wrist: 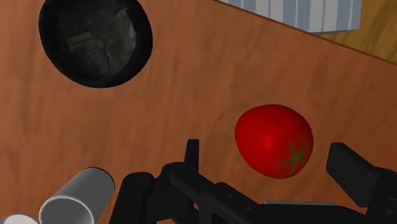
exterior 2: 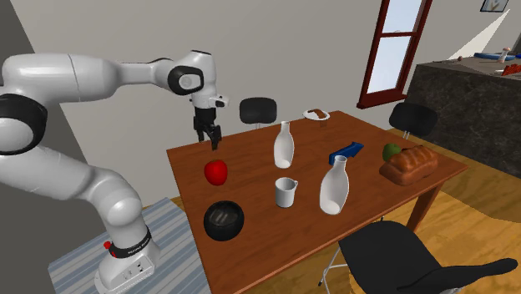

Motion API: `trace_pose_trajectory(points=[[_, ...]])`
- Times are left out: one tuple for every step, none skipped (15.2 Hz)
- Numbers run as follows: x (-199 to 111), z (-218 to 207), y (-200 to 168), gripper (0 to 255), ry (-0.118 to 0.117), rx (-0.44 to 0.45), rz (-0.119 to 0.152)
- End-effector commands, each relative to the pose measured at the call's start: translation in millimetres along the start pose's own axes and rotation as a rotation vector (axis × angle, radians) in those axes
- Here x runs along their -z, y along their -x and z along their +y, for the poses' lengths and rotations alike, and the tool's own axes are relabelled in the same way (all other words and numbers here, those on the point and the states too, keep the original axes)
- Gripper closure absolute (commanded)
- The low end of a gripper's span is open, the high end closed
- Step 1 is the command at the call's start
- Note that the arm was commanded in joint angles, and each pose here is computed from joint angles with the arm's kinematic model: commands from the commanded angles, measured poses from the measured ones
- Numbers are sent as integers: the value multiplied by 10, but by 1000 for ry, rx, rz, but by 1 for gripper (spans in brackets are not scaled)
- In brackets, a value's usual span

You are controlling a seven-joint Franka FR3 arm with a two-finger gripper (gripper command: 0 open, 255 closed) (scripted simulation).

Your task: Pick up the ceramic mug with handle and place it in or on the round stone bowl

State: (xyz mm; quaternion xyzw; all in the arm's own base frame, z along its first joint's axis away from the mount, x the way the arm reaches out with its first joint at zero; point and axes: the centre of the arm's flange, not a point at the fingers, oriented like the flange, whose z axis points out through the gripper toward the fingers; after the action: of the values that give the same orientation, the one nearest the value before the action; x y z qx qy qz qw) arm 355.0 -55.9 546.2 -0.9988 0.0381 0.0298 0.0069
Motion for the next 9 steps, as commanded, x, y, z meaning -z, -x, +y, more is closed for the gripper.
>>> trace_pose_trajectory(points=[[-115, 156, -156, 0, 8, 11, -1], [-177, 238, -235, 0, 11, 15, -2], [-238, 320, -315, 0, 15, 20, -3], [-299, 401, -395, 0, 18, 25, -4], [-359, 483, -475, 0, 22, 29, -5], [-420, 564, -556, 0, 25, 34, -6], [-480, 645, -637, 0, 29, 38, -7], [-540, 726, -718, 0, 32, 43, -8], [-600, 807, -799, 0, 35, 48, -9]])
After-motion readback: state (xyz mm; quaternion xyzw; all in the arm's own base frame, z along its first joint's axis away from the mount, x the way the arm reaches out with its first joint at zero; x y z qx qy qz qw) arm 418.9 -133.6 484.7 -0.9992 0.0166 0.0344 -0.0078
